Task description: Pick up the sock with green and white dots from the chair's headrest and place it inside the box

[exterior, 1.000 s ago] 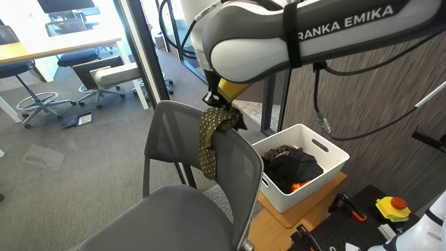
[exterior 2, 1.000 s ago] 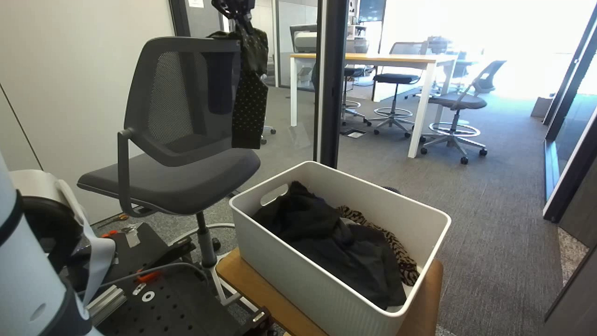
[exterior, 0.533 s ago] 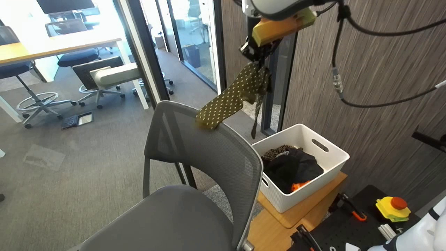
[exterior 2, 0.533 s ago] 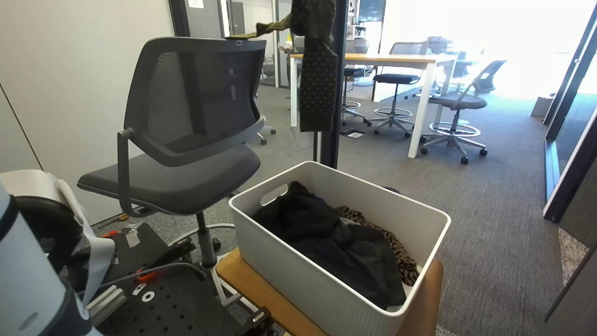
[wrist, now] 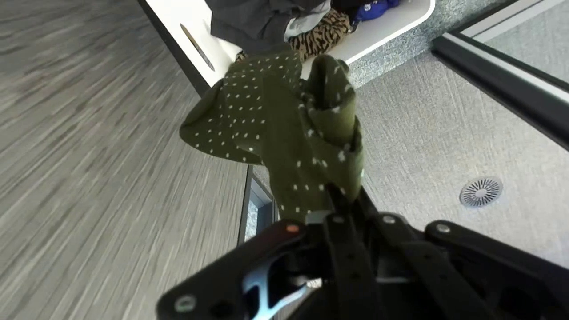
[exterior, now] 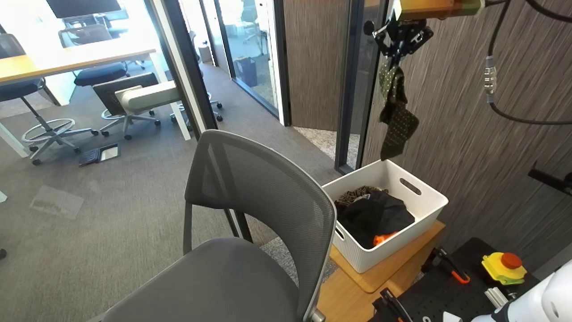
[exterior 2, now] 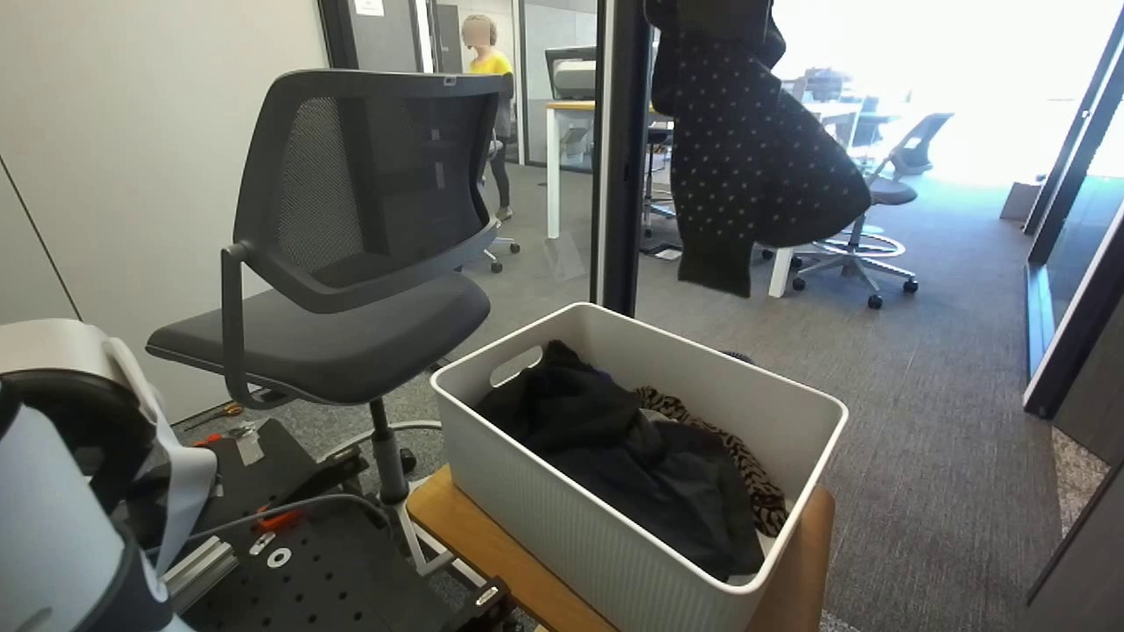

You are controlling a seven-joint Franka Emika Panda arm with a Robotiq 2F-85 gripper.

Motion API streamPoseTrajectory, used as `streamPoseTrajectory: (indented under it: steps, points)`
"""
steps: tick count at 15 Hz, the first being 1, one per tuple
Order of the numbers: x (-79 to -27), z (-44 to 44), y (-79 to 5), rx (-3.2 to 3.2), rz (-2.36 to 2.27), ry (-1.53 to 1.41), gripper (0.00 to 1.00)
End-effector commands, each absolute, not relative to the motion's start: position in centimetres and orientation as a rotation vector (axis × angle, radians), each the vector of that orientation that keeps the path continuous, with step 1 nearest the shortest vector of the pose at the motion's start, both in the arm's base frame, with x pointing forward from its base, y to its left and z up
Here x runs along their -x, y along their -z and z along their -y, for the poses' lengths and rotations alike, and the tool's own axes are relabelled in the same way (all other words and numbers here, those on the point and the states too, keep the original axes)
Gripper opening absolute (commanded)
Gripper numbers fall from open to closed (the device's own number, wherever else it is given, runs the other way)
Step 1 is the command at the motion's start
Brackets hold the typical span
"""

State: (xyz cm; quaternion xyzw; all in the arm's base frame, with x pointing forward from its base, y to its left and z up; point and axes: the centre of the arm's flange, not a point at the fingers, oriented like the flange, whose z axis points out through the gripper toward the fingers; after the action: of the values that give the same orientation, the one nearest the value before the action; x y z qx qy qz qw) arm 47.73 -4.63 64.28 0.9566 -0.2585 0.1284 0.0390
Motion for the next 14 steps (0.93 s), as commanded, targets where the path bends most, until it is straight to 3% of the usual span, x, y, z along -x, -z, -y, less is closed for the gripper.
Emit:
streamPoseTrajectory:
  steps: [1, 14]
  points:
    - [-46.4, 6.9, -60.3, -2.984, 0.931, -0.341, 0.08]
    - [-45.6, 14.5, -45.8, -2.941, 1.245, -0.072, 0.08]
